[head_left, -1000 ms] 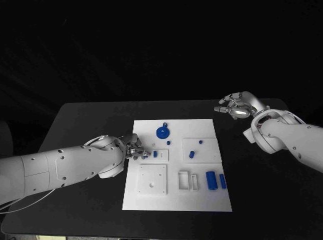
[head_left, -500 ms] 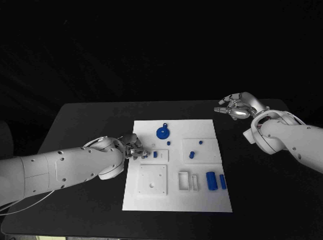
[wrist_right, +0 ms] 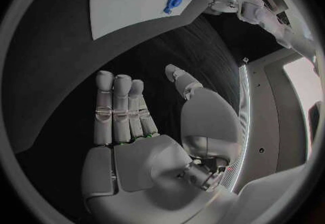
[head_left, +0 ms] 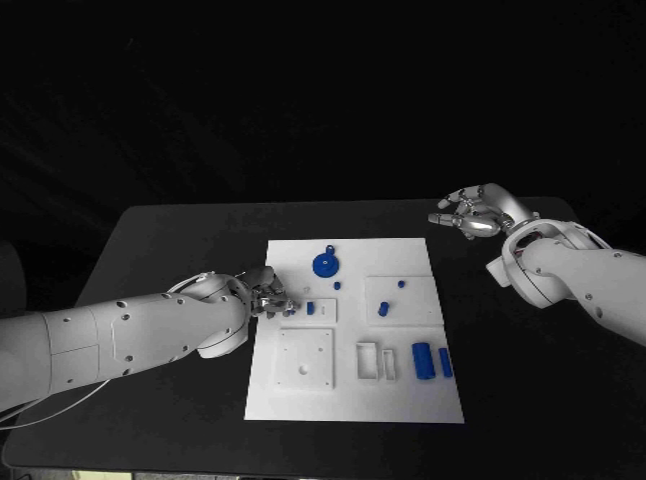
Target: Assemble the parts on the task board
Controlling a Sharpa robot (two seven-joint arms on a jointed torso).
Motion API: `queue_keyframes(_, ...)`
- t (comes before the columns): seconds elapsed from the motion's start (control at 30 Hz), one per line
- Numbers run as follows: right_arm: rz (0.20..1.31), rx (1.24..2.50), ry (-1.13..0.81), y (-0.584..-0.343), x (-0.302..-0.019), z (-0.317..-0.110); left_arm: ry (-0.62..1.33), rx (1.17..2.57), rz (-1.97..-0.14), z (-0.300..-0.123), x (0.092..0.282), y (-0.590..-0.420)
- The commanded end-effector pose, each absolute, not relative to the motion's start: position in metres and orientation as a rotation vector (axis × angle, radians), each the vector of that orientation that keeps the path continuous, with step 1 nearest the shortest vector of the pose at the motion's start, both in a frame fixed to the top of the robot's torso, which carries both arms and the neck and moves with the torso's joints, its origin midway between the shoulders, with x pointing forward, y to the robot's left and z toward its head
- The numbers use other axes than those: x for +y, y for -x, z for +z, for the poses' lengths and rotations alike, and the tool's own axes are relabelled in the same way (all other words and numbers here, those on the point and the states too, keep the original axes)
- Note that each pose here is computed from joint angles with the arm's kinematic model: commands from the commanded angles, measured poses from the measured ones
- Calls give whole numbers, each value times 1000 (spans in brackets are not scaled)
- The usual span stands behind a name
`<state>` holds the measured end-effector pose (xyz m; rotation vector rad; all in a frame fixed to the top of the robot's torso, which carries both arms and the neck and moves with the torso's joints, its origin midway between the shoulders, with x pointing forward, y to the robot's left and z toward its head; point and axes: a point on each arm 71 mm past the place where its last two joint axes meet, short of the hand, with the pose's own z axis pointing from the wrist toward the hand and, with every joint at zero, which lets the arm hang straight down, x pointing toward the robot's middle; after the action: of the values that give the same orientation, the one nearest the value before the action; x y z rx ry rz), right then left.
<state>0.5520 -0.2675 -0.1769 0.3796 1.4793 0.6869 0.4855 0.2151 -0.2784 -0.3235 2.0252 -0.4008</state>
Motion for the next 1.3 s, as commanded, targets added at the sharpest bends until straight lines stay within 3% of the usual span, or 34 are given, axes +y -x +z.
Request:
queue_keyframes(0.03,699,1487,-368,-552,-266,-178,313,2064,-389,-284,214,-483)
queue_keyframes(1.3,702,1486,-368,-551,-266,-178,327,2057,-375,-286,220,-484)
